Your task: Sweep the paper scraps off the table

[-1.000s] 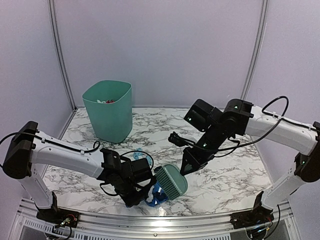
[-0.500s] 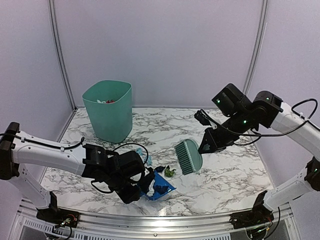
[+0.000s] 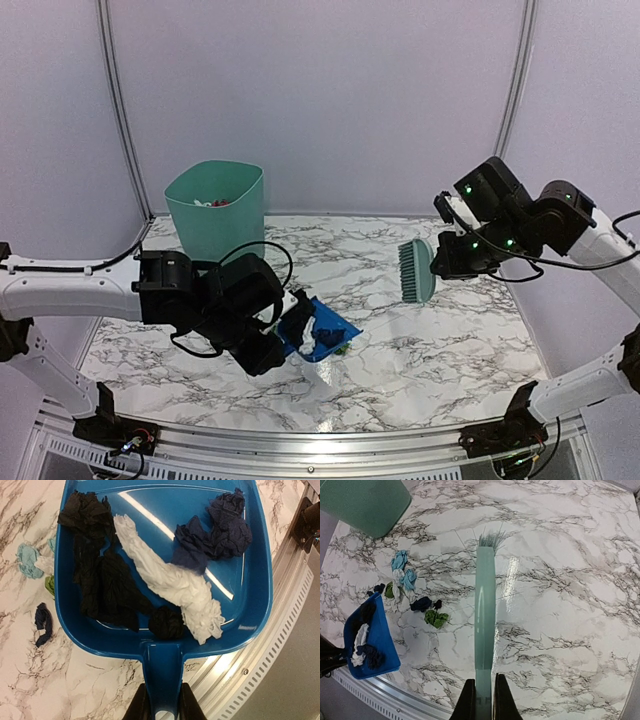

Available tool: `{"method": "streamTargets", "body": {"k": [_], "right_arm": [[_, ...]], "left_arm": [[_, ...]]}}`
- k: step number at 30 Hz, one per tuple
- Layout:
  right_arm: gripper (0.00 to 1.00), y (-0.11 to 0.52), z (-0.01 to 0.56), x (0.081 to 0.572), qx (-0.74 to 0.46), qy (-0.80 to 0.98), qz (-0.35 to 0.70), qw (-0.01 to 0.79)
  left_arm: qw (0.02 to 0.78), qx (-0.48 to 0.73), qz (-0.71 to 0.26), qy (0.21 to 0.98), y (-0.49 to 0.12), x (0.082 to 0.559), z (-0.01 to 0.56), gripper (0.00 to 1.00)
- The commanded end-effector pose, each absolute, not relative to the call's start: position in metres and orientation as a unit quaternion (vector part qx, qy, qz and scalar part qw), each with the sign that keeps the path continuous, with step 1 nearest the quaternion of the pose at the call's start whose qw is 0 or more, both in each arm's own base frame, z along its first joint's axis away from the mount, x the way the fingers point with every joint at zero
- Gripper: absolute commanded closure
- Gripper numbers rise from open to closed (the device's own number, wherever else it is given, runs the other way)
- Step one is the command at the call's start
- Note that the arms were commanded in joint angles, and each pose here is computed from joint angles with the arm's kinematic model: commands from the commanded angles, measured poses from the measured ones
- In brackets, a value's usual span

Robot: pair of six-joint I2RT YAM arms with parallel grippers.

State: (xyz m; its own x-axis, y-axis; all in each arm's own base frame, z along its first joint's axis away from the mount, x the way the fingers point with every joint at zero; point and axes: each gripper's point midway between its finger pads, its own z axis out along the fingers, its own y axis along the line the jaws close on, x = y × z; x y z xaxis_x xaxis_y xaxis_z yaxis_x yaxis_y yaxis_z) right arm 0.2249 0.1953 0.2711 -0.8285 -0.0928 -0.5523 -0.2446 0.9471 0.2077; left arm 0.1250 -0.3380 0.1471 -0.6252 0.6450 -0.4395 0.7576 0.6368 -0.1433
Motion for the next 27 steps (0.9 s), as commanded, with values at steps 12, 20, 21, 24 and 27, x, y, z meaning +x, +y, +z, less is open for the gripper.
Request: {"method": "streamTargets", "body": {"k": [12,20,21,24,27], "right_arm": [[1.00,0.178,0.273,0.234,-0.004,0.929,0.166,0.329],[1.00,0.178,0.279,0.240,-0.014,0.924,0.159,0.349],[1.00,0.179,0.277,0.241,-0.015,0.925,0.157,0.347],[1.00,0.183,0.274,0.243,-0.021,0.927,0.157,0.341],[1.00,0.189,0.272,0.245,-0.027,0.928,0.161,0.335]], "left_arm": [[0.241,0.319,-0.158,0.903,-0.311,0.213,0.236,1.00],[0.278,0.259,-0.163,0.911,-0.290,0.270,0.276,1.00],[0.281,0.251,-0.163,0.912,-0.286,0.278,0.278,1.00],[0.287,0.220,-0.169,0.917,-0.275,0.303,0.285,1.00],[0.292,0.197,-0.179,0.919,-0.267,0.326,0.292,1.00]]}}
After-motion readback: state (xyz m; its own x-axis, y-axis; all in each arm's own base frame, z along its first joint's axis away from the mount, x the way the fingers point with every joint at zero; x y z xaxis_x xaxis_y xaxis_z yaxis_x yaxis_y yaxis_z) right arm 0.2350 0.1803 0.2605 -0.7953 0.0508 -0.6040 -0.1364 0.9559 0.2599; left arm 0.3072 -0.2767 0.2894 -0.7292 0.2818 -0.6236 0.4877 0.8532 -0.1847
